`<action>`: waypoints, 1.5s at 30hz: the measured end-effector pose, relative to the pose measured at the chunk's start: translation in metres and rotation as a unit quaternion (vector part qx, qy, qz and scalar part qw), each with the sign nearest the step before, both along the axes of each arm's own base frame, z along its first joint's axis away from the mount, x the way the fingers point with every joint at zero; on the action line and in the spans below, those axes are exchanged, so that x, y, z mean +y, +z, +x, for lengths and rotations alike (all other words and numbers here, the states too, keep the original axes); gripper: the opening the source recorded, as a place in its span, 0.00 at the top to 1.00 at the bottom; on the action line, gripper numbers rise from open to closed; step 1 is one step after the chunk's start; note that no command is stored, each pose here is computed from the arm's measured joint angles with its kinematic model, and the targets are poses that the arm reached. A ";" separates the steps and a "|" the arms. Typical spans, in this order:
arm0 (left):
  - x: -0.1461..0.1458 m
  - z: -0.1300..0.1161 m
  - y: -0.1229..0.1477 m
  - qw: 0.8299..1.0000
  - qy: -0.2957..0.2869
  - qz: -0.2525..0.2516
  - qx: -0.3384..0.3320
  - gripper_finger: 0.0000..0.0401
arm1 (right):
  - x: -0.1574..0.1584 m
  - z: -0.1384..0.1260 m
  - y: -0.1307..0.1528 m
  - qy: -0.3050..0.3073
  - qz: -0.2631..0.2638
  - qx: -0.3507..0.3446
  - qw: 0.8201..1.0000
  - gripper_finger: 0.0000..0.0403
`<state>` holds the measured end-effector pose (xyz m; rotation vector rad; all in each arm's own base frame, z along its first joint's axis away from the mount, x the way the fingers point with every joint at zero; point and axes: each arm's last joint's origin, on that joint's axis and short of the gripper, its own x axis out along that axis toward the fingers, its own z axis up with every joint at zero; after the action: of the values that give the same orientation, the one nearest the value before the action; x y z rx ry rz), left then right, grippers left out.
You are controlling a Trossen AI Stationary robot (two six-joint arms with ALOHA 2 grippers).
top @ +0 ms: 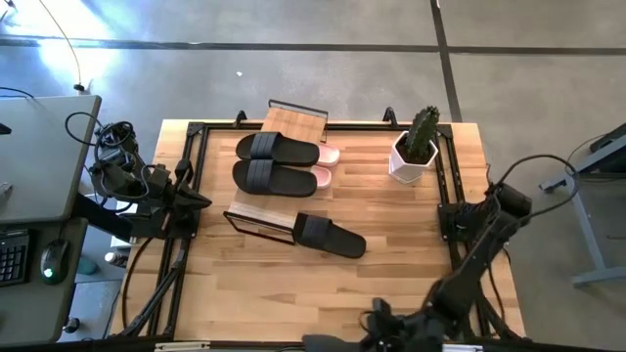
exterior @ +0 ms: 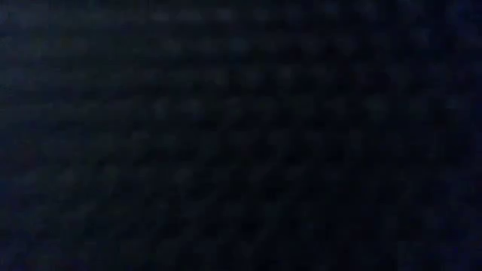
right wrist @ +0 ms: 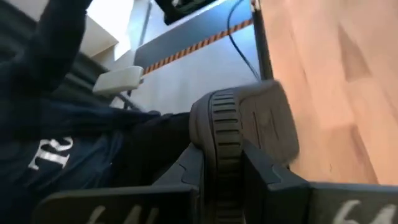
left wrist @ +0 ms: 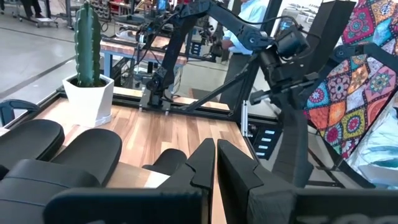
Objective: Pick and place slides into the shelf
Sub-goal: Put the black slides under the shelf
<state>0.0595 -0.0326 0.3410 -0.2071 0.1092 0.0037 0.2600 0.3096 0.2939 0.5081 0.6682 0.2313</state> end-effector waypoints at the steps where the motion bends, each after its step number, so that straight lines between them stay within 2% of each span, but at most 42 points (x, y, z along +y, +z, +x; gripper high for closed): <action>1: 0.000 0.000 0.000 1.000 0.000 0.000 0.000 0.98 | -0.004 0.006 0.001 0.006 -0.003 -0.003 1.000 0.92; 3: 0.000 0.000 0.000 1.000 0.000 0.001 0.000 0.98 | -0.016 0.012 0.002 -0.004 -0.022 0.004 1.000 0.92; 5: 0.000 0.000 0.000 1.000 0.000 0.002 0.002 0.98 | -0.031 0.015 0.000 -0.039 -0.053 0.033 0.997 0.92; 8: 0.000 0.000 -0.001 1.000 -0.001 0.005 0.005 0.98 | -0.051 0.013 -0.005 -0.101 -0.101 0.075 0.987 0.92; 11: 0.000 0.000 -0.002 1.000 -0.005 0.005 0.008 0.98 | -0.065 0.009 -0.008 -0.134 -0.146 0.097 0.975 0.92; 20: 0.000 0.000 -0.002 1.000 -0.004 -0.006 0.008 0.98 | -0.089 0.020 -0.013 -0.141 -0.158 0.126 0.969 0.92; 28: 0.000 0.000 -0.002 1.000 -0.004 -0.006 0.008 0.98 | -0.124 0.013 -0.038 -0.168 -0.102 0.101 0.975 0.93; 35: 0.000 0.000 -0.002 1.000 -0.004 -0.005 0.008 0.98 | -0.157 -0.026 -0.052 -0.252 -0.060 0.092 0.962 0.93; 39: 0.000 0.000 -0.002 1.000 -0.004 -0.006 0.008 0.98 | -0.164 -0.052 -0.058 -0.313 0.000 0.075 0.947 0.93; 45: 0.000 0.000 -0.002 1.000 -0.004 -0.005 0.008 0.98 | -0.166 -0.088 -0.062 -0.348 0.076 0.030 0.934 0.93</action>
<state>0.0594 -0.0328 0.3390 -0.2176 0.1267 -0.0030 0.1721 0.1435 0.2315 0.8707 0.4932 -0.4078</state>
